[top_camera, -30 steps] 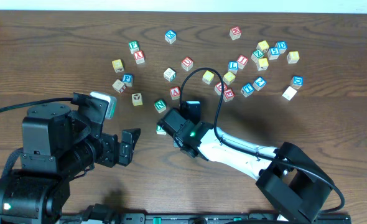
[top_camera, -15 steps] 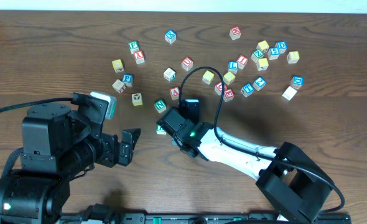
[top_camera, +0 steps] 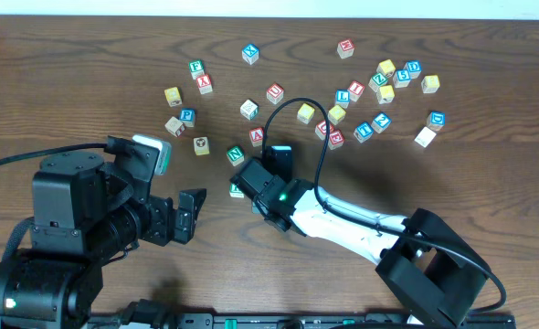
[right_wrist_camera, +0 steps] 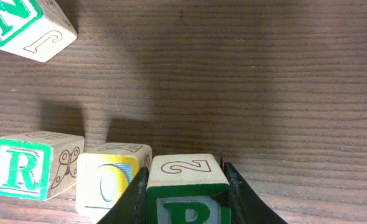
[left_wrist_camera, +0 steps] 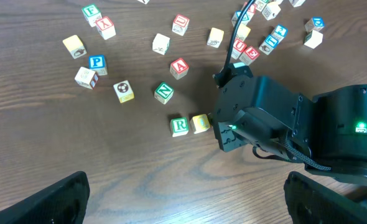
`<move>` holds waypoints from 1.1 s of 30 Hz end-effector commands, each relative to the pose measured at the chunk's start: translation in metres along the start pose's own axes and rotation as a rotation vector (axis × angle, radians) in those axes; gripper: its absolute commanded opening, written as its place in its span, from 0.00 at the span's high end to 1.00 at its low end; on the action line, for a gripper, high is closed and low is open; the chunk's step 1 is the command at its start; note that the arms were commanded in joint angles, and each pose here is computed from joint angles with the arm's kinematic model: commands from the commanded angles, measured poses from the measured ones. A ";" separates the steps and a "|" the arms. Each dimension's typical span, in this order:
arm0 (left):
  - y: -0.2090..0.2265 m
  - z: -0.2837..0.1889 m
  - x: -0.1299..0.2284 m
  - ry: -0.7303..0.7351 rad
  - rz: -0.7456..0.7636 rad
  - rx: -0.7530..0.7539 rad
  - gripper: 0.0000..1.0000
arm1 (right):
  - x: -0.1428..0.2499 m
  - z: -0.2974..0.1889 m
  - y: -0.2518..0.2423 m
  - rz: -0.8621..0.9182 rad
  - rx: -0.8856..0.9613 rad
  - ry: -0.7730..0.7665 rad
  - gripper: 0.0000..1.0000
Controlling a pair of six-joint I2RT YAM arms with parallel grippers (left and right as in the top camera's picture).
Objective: Spell out ROBOT
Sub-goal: 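Lower the B block to the right of the O block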
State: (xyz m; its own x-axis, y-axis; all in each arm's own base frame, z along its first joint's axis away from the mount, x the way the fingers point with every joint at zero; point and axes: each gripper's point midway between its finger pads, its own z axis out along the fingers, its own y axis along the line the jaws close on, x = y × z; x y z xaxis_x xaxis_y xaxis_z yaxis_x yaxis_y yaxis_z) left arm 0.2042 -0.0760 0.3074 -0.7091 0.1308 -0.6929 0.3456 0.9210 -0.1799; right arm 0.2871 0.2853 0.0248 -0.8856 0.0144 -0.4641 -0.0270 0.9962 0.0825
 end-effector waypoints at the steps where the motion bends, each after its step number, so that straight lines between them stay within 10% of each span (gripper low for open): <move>1: -0.001 -0.001 0.000 -0.003 0.002 0.008 0.02 | 0.007 0.004 -0.003 0.003 0.022 0.012 0.99; 33: -0.001 -0.001 0.000 -0.003 0.003 0.008 0.02 | 0.011 0.003 0.009 0.029 -0.023 0.027 0.99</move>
State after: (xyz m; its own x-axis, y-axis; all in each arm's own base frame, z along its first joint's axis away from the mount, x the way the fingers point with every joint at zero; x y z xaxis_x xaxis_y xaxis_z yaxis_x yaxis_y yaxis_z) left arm 0.2042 -0.0760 0.3074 -0.7091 0.1308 -0.6928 0.3453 0.9211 -0.1796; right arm 0.2808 0.2932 0.0235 -0.8979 0.0388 -0.4384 -0.0175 0.9922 0.1236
